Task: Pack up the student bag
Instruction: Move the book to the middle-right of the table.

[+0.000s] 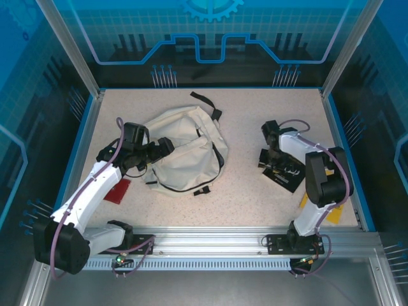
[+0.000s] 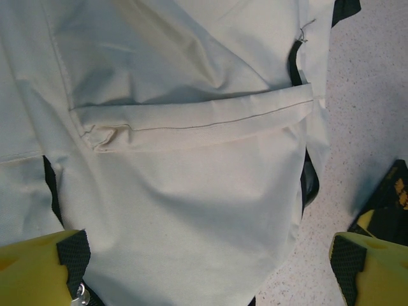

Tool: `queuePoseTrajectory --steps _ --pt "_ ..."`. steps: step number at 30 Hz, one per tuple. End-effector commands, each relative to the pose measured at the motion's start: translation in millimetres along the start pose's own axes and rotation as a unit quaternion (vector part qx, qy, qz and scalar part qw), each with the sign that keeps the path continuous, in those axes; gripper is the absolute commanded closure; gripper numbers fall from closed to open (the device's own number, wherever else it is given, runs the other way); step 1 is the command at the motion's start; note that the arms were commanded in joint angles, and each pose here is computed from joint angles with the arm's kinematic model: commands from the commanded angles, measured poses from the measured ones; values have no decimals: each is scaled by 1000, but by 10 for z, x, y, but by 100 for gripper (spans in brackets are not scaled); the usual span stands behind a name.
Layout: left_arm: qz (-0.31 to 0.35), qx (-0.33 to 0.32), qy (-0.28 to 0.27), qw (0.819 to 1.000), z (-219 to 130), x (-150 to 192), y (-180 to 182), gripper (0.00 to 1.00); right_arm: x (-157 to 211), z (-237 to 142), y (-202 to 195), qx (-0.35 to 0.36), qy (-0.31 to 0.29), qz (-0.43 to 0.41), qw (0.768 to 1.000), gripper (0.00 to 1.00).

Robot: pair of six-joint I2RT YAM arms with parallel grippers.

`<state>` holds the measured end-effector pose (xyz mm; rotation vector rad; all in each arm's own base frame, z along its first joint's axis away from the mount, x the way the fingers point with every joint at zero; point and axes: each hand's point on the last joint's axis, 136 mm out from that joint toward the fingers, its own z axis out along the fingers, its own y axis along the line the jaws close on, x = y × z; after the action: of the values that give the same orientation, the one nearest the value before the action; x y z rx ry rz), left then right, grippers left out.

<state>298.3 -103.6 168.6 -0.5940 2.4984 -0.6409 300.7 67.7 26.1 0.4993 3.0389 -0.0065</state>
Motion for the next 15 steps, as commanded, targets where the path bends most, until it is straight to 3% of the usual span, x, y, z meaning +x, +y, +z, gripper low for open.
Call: queuePoseTrajectory --steps 1,10,15 --pt "-5 21 12 1000 25 21 -83 1 368 15 411 -45 43 -29 998 54" --pt "9 27 27 999 83 74 -198 1 830 -188 862 -46 -13 -131 990 56" --pt "20 32 32 999 94 94 -290 1 657 -605 764 -61 -71 -127 988 53"
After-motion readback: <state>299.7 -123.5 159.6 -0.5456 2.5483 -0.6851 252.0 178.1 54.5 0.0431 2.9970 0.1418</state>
